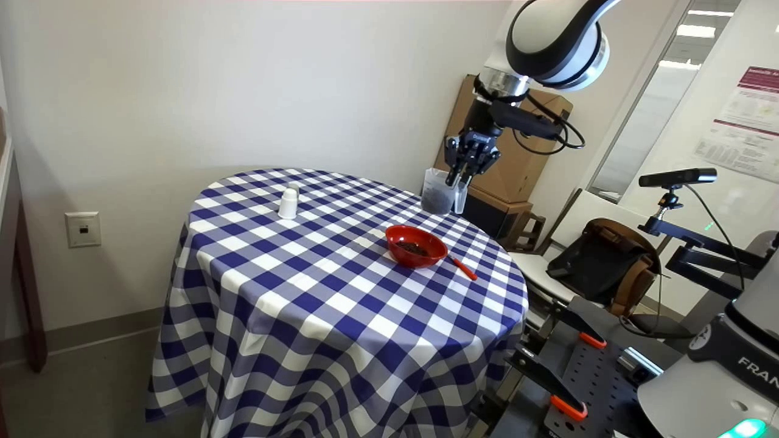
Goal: Pour some of the contents from the jug into the bowl
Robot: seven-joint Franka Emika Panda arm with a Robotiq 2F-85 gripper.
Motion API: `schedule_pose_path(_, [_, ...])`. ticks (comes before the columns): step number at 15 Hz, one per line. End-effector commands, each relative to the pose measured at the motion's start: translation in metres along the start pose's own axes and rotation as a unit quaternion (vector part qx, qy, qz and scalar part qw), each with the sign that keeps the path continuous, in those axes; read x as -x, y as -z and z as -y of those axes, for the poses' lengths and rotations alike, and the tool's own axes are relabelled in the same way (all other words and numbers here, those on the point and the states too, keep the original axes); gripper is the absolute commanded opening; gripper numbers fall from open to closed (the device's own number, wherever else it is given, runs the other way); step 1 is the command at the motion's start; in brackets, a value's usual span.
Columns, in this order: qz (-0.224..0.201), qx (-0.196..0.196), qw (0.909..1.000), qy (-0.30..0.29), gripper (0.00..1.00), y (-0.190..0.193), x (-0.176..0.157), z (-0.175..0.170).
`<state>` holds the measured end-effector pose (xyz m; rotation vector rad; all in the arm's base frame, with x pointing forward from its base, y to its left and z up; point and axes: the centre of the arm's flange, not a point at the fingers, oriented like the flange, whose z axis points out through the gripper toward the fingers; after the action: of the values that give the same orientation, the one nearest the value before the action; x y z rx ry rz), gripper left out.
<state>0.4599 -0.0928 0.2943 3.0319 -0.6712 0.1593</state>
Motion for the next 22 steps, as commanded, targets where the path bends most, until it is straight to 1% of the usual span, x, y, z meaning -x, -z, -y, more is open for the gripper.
schedule_pose_path(1, [-0.011,-0.022,0.9949,0.097,0.12,0.024,0.014,-0.036])
schedule_pose_path(3, [-0.016,-0.03,0.9881,0.15,0.12,0.033,0.017,-0.051])
schedule_pose_path(5, [-0.022,-0.047,0.9792,0.196,0.12,0.038,0.017,-0.062])
schedule_pose_path(7, [-0.023,-0.063,0.9739,0.217,0.12,0.04,0.014,-0.07])
schedule_pose_path(8, [-0.019,-0.071,0.9736,0.216,0.12,0.04,0.011,-0.075])
schedule_pose_path(9, [-0.007,-0.077,0.978,0.194,0.12,0.039,0.006,-0.079])
schedule_pose_path(10, [-0.02,-0.059,0.9786,0.196,0.28,0.035,0.014,-0.066])
schedule_pose_path(12, [-0.013,-0.066,0.9791,0.192,0.28,0.034,0.013,-0.076])
schedule_pose_path(14, [-0.012,-0.067,0.9791,0.191,0.28,0.035,0.012,-0.076])
schedule_pose_path(15, [-0.012,-0.067,0.979,0.192,0.13,0.035,0.012,-0.076])
schedule_pose_path(17, [0.002,-0.074,0.9723,0.222,0.12,0.03,0.028,-0.074])
schedule_pose_path(20, [0.031,-0.074,0.9597,0.269,0.12,0.019,0.032,-0.071])
schedule_pose_path(22, [0.052,-0.073,0.9505,0.297,0.12,0.016,0.029,-0.07])
